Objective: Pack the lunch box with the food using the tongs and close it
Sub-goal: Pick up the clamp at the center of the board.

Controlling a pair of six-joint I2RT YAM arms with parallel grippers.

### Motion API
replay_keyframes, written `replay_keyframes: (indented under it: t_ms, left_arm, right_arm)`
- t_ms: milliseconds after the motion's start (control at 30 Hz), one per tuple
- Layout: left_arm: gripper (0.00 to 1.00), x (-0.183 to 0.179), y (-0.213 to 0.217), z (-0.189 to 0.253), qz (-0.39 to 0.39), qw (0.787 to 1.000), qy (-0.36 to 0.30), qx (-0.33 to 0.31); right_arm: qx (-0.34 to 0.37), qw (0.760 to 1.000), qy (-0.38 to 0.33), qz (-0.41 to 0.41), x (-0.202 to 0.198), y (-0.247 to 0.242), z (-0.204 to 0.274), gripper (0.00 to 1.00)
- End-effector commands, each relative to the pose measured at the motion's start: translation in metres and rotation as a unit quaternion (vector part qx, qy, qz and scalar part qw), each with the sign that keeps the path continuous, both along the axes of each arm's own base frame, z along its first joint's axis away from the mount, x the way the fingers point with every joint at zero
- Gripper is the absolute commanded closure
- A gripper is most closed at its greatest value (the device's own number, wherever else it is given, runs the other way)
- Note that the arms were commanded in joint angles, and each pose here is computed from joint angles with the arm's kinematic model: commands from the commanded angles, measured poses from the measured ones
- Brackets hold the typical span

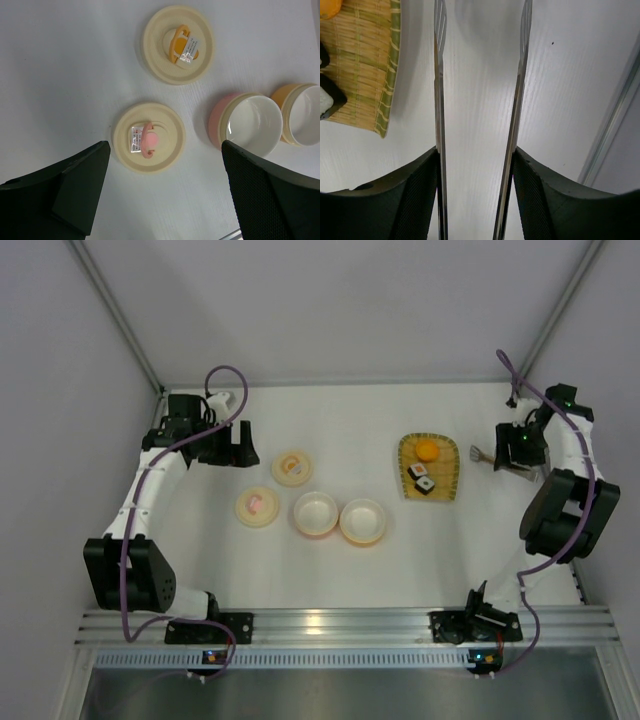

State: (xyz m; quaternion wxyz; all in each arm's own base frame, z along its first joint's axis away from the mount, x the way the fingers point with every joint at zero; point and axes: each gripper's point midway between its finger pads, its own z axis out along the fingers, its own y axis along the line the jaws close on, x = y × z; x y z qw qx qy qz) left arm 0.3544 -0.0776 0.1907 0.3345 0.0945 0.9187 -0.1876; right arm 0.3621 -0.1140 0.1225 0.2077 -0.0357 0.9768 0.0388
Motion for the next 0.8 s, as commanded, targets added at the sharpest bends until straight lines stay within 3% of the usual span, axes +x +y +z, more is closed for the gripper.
replay_keyframes:
  t_ms: [0,433,767]
  left_arm:
    - [0.02,0.001,0.001,0.014,-0.003,1.0,-0.023,-0.001]
    - [0.02,0.001,-0.001,0.02,-0.007,1.0,-0.03,-0.005]
    - [0.02,-0.002,-0.002,0.026,-0.015,0.999,-0.029,-0.006]
  right_arm:
    - [0.003,0.999,-0.027,0.028,-0.009,0.006,0.039,0.44]
    - [0.018,0.98,-0.129,0.153,-0.027,0.044,0.122,0.48]
    - [0.068,0.963,-0.113,0.235,-0.064,0.081,0.119,0.46]
